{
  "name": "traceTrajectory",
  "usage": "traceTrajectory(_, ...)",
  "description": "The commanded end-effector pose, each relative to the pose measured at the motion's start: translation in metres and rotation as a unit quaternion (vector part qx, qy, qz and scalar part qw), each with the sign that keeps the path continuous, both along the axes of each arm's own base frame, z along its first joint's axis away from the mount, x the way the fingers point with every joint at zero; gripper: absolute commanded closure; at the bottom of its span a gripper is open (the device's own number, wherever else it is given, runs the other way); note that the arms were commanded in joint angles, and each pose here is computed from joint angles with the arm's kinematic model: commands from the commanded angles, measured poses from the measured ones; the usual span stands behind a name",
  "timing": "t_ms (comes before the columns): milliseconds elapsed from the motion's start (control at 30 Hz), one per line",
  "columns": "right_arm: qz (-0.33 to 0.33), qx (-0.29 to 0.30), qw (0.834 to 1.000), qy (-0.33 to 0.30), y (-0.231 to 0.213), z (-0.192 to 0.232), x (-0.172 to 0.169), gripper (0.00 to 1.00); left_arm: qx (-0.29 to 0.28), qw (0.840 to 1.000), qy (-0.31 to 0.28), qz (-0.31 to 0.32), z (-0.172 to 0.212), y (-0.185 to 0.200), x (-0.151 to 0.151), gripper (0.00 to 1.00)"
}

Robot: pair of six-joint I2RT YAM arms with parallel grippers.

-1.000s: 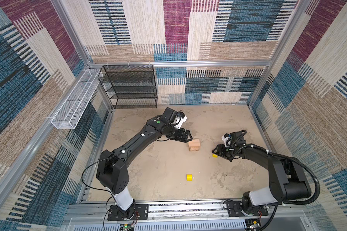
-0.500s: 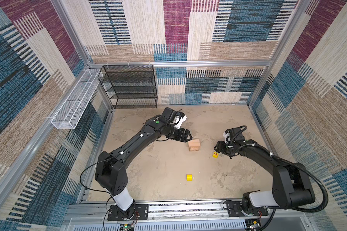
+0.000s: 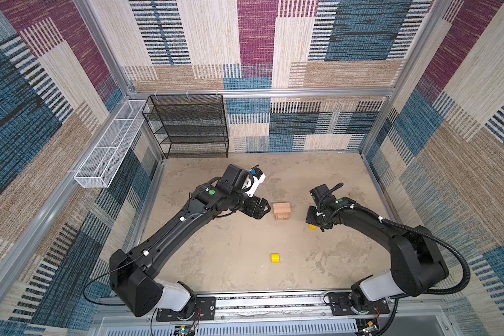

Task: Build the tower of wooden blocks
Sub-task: 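Lower the right gripper around the yellow cube and close on it, then lift the yellow cube with the right gripper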

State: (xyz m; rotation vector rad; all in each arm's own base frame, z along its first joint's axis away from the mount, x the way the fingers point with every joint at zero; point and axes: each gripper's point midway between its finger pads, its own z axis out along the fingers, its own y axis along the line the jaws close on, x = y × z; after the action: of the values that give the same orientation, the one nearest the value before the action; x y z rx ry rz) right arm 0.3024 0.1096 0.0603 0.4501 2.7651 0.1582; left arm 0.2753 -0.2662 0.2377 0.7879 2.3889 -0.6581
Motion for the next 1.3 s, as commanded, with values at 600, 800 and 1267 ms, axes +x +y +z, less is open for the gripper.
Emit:
traceTrajectory(600, -0.021, -0.036, 0.999, 0.034, -0.002, -0.020, -0.006, 0.58, 0.049, 0.998, 0.014, -0.020, -0.034, 0.003, -0.001, 0.15)
traceTrajectory(800, -0.008, -0.039, 0.998, 0.041, 0.000, -0.025, -0.007, 0.62, 0.053, 0.998, 0.016, -0.018, -0.037, 0.004, 0.001, 0.15)
traceTrajectory(1267, 0.012, -0.048, 0.998, 0.039, -0.001, -0.022, -0.006, 0.76, 0.061, 0.998, 0.026, -0.014, -0.045, 0.002, 0.006, 0.15)
